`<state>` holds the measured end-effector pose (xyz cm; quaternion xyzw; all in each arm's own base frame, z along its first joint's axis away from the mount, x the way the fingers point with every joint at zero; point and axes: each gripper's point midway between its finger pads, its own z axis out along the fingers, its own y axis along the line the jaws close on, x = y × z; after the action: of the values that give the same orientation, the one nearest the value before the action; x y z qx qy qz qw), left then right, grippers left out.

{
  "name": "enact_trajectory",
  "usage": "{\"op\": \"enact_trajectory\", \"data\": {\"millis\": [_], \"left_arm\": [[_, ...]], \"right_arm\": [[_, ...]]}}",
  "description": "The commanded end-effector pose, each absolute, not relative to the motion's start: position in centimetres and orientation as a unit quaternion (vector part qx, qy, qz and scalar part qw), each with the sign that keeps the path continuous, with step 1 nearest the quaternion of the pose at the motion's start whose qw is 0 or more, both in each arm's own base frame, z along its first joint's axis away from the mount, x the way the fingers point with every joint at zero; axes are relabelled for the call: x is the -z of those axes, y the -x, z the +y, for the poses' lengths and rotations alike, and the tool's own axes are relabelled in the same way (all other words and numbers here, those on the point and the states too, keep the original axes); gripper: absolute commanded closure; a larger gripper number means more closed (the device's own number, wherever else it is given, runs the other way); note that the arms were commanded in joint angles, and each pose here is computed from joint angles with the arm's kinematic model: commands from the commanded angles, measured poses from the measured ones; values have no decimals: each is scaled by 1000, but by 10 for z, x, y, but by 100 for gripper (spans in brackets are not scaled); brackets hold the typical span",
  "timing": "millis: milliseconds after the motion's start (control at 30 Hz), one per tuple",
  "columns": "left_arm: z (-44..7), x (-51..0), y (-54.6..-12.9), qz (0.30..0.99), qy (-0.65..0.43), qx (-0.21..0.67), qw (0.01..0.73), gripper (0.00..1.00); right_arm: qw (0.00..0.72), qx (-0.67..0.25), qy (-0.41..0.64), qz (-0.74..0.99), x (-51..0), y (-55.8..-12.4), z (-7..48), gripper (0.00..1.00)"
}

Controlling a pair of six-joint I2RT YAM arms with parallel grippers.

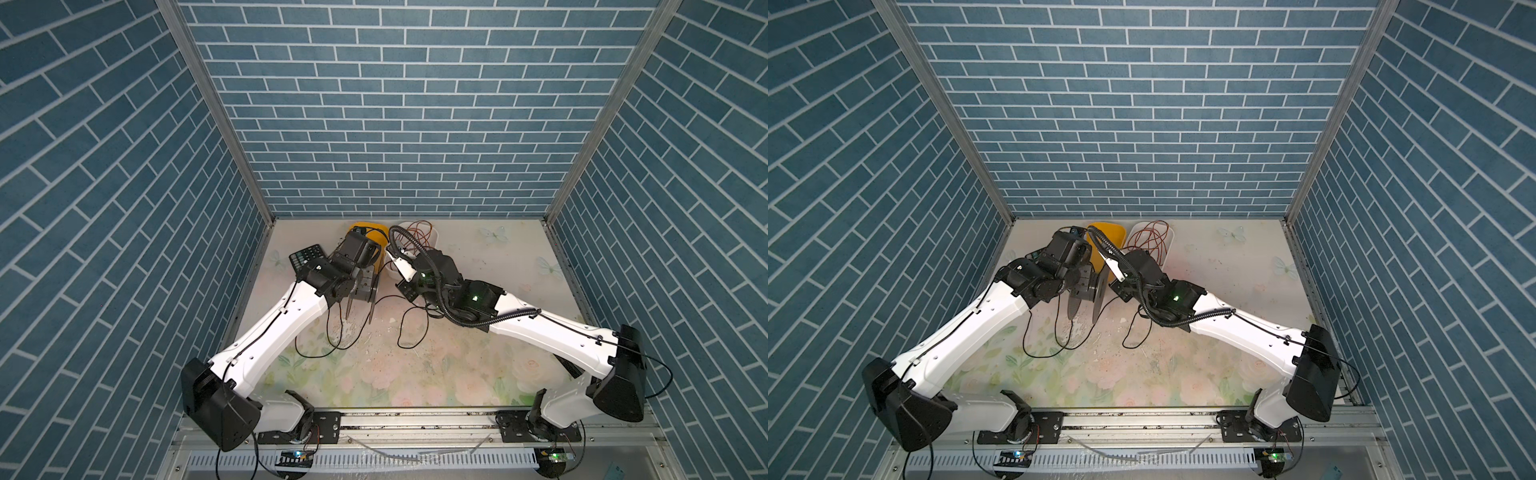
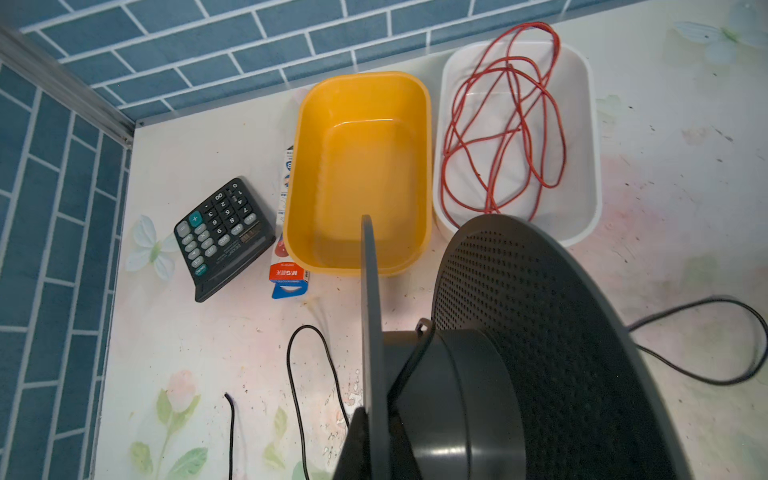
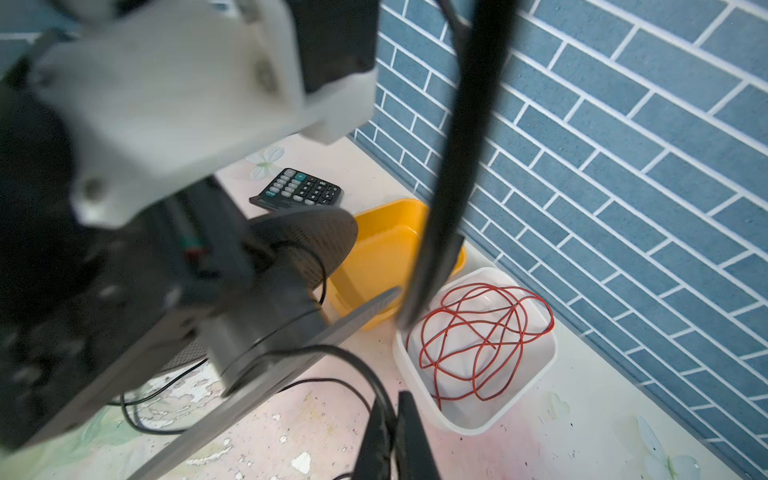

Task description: Wrap the cables

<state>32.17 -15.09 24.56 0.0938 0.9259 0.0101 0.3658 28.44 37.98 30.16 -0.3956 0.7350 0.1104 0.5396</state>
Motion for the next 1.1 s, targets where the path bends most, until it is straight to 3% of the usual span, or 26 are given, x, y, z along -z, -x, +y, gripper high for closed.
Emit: {"op": "enact_trajectory", "data": {"millis": [0, 533, 1067], "left_arm": [[-154, -256, -310, 922, -119, 3, 369, 100], [-191, -318, -277, 901, -145, 168, 371, 100], [-200, -379, -289, 880, -153, 217, 394, 100]], "right_arm": [[533, -140, 385, 741, -320, -299, 379, 100], [409, -308, 366, 777, -251, -328, 352, 93], [405, -332, 339, 782, -207, -286, 312, 46]]}}
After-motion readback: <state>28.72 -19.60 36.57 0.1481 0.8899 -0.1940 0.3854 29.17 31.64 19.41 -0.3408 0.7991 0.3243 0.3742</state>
